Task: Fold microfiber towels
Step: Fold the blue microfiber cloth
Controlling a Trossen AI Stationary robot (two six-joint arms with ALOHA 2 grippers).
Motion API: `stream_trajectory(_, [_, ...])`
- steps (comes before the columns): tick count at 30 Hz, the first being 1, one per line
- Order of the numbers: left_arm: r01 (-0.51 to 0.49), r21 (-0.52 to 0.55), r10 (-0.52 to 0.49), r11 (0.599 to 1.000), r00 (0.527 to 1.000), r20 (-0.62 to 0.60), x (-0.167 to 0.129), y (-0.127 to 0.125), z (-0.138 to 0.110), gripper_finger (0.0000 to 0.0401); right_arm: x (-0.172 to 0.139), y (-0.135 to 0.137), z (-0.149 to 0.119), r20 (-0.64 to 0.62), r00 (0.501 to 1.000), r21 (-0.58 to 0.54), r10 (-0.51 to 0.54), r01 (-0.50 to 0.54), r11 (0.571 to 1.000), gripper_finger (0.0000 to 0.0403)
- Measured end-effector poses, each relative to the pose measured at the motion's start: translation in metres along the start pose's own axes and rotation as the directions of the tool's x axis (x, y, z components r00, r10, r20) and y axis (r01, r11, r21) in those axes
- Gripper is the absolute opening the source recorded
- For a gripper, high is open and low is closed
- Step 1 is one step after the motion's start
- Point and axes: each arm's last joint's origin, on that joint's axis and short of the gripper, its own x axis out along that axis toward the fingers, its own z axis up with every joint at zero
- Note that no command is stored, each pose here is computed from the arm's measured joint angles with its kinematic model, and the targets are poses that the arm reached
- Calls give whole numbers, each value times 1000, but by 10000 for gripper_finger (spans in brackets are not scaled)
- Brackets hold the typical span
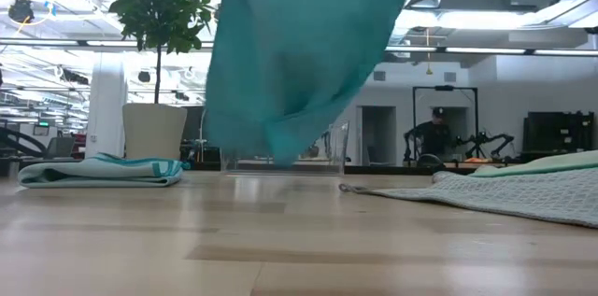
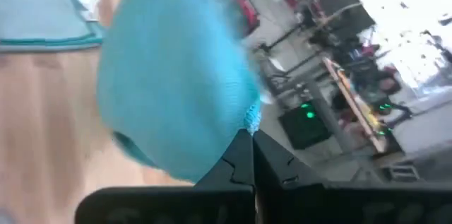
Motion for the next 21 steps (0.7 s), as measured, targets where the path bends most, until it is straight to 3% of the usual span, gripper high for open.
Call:
stream_trajectory(1, [-2,-35,2,999,1000,3,1,4,3,3,-1,-2,2,-8,999,19,54,-53,998,13])
stream_trajectory(3, [188,-94,-187,978,982,23,0,5,9,2,-4,0,13,12,965,22,261,-261,965,13])
stream_trajectory(5, [416,-135,-410,899,909,70,-5,0,15,2,-13,10,24,88,899,-58,428,-425,903,13])
stream_trajectory(6, [490,-131,-482,862,872,89,-8,-4,18,2,-19,13,27,126,874,-119,469,-456,882,12])
stream_trajectory(7, [521,-86,-513,849,853,96,-10,-5,19,2,-23,13,28,146,874,-174,464,-438,882,12])
stream_trajectory(8, [482,-26,-477,876,873,103,-11,-3,21,1,-25,10,27,159,910,-187,384,-354,916,12])
stream_trajectory(10, [205,7,-204,979,975,91,-9,14,25,1,-22,-6,22,154,985,-130,77,-57,990,13])
stream_trajectory(11, [74,-8,-73,997,994,75,-9,24,27,1,-20,-16,20,149,988,-77,-41,53,996,14])
stream_trajectory(12, [11,-32,-8,999,997,71,-9,33,31,1,-17,-25,20,142,987,-34,-76,82,996,15])
stream_trajectory(14, [74,-84,-70,994,996,52,-9,41,33,1,-16,-34,23,146,989,20,31,-34,999,15])
stream_trajectory(17, [333,-155,-324,930,943,80,-12,35,37,1,-23,-34,28,195,931,10,309,-317,948,14])
stream_trajectory(19, [373,-171,-364,912,928,81,-13,32,37,0,-26,-35,30,216,916,3,338,-346,938,14])
stream_trajectory(21, [353,-206,-347,913,936,65,-11,31,37,0,-30,-36,27,219,918,-16,330,-335,942,14])
